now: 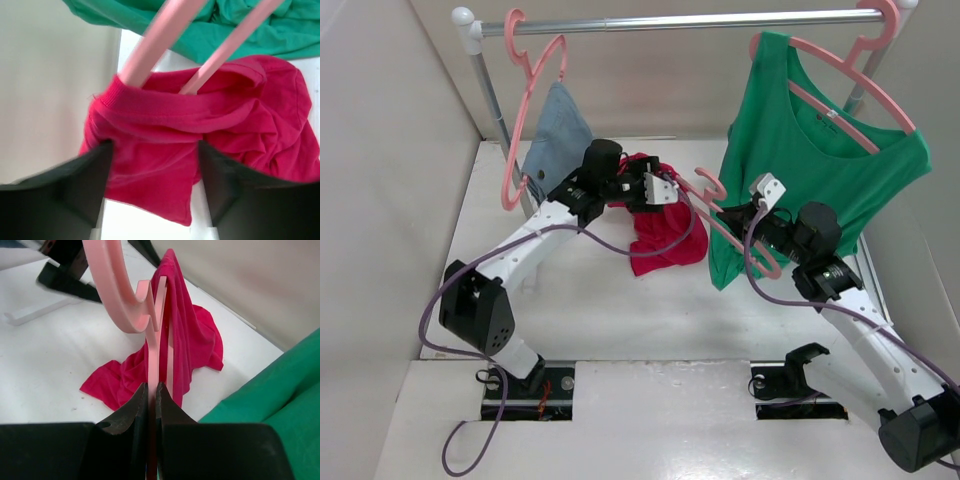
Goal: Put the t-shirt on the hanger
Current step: Place tshirt on hanger
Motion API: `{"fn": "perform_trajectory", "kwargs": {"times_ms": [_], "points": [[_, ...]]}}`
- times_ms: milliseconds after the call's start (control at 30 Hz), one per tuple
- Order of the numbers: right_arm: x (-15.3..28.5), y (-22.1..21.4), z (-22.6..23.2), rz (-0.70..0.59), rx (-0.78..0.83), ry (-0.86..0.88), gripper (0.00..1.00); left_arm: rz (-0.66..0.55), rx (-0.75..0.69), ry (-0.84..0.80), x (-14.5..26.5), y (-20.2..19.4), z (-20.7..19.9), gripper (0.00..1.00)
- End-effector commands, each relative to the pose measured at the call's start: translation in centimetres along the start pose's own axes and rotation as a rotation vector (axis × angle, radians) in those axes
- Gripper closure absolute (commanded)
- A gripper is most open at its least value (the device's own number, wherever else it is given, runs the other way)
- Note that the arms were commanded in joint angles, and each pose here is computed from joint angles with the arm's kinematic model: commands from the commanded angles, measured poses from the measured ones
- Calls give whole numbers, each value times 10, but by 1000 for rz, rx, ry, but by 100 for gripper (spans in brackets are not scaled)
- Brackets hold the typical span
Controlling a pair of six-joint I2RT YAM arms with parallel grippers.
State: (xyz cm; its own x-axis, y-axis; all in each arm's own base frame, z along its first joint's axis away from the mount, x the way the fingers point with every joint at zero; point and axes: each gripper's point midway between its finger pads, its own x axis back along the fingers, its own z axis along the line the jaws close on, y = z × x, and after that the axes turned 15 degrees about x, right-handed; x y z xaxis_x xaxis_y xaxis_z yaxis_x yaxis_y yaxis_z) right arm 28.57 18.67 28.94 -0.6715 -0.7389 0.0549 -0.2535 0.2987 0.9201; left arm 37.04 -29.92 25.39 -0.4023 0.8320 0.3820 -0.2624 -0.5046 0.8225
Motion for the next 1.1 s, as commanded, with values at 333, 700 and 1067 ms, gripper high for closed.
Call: {"fn": "perform_trajectory", "kwargs": {"times_ms": [333, 700, 1067], "points": [[-3, 40, 7, -151, 84, 69, 100, -118, -105, -5, 30, 56, 7, 52], [-9, 27, 6, -122, 75, 84, 100, -148, -35, -155, 57, 57, -22, 28], [-3, 32, 13, -147, 84, 107, 100, 11, 14, -75, 12, 15, 34, 23]]}}
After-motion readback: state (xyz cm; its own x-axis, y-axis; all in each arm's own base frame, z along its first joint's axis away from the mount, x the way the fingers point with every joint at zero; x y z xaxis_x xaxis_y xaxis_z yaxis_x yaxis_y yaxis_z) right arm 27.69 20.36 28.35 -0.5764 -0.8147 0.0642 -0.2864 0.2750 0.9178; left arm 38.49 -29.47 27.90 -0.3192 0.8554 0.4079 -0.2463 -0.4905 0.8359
